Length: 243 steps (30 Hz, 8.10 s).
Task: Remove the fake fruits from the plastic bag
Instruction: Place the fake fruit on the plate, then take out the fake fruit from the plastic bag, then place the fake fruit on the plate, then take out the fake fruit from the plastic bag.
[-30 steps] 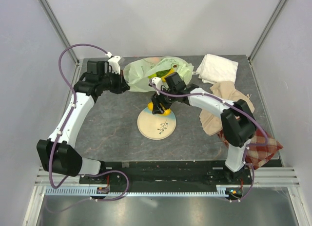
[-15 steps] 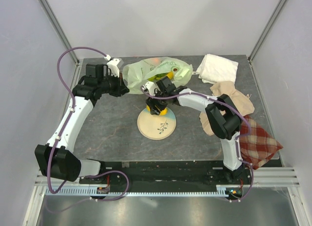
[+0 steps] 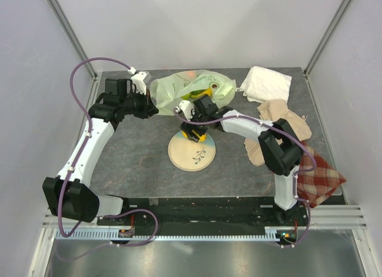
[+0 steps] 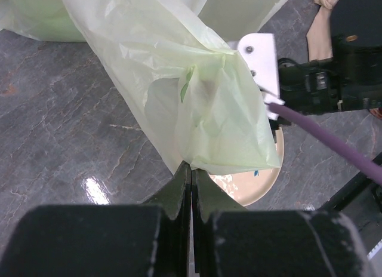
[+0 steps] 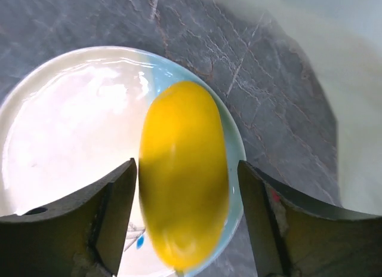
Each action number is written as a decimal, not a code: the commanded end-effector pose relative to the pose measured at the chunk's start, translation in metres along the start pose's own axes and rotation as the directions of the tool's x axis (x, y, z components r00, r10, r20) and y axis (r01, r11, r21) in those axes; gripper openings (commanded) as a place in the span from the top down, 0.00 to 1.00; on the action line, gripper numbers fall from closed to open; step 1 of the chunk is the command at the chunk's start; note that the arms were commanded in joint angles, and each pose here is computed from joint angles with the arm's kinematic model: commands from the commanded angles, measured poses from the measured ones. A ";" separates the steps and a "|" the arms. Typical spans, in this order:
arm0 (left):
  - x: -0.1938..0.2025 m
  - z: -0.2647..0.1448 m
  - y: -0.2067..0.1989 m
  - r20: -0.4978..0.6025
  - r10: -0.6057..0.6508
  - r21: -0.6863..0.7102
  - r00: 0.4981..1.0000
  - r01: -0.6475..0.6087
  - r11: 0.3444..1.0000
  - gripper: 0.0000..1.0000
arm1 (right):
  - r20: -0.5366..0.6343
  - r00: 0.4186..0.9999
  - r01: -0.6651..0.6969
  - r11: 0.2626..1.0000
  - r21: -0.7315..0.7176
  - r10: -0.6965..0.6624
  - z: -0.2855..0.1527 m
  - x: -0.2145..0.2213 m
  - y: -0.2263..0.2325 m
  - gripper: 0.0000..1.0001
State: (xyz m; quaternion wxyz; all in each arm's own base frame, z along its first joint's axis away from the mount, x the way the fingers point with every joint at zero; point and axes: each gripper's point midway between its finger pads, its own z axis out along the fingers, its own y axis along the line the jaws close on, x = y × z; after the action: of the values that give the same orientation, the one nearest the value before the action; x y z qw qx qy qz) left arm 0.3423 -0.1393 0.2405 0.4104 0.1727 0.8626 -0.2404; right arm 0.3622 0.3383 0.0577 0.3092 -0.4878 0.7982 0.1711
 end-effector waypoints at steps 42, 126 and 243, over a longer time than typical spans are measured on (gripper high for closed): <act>0.022 0.016 -0.010 -0.160 0.059 0.156 0.985 -0.034 0.987 0.97 | 0.450 0.855 -0.334 0.937 0.100 0.257 0.034 -0.119 -0.183 0.18; -0.081 0.012 0.025 0.069 0.001 -0.104 0.998 0.006 0.995 0.98 | 0.320 0.936 -0.027 0.935 -0.353 0.148 -0.132 -0.091 0.090 0.70; 0.006 0.020 0.032 -0.193 0.135 -0.025 0.972 -0.142 0.990 0.98 | 0.070 0.981 -0.192 0.896 0.400 0.179 -0.052 0.038 -0.235 0.36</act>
State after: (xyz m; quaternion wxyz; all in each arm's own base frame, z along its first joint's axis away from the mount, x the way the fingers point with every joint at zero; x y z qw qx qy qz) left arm 0.3688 -0.1326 0.2221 0.3449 0.2143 0.8904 -0.2058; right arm 0.5452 0.2258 0.0532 0.3885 -0.3471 0.8477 0.1000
